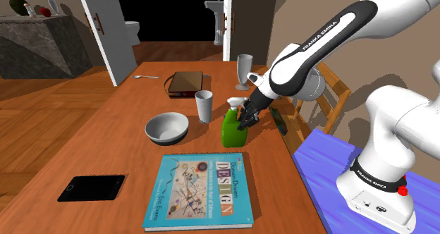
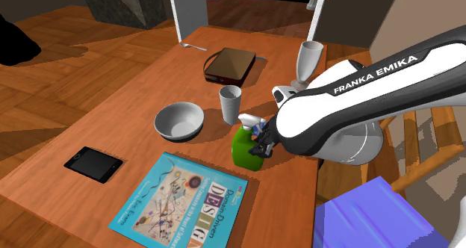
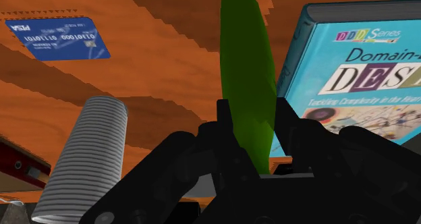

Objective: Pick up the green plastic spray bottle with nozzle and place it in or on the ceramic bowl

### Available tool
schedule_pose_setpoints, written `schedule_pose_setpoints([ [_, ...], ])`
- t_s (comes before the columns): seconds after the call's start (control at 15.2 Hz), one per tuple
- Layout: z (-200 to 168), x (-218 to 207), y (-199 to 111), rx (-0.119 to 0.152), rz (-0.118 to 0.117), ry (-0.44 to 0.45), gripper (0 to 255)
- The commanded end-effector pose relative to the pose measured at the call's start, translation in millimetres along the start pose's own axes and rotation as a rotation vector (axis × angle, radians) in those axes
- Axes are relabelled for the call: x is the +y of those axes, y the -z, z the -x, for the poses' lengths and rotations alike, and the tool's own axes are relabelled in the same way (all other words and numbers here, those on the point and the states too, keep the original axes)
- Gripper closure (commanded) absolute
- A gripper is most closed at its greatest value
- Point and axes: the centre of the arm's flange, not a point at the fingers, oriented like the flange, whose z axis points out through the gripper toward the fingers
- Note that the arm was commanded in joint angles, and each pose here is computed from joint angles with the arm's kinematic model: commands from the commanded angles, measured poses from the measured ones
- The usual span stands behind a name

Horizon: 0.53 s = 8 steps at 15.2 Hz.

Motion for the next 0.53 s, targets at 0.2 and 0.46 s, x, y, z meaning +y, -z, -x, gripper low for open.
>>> schedule_pose_setpoints([
  [0.2, -2.5, -0.3, 4.3, 0.0, -0.001, 0.0, 255],
  [0.46, -13.0, -0.5, 22.6, 0.0, -0.001, 0.0, 255],
])
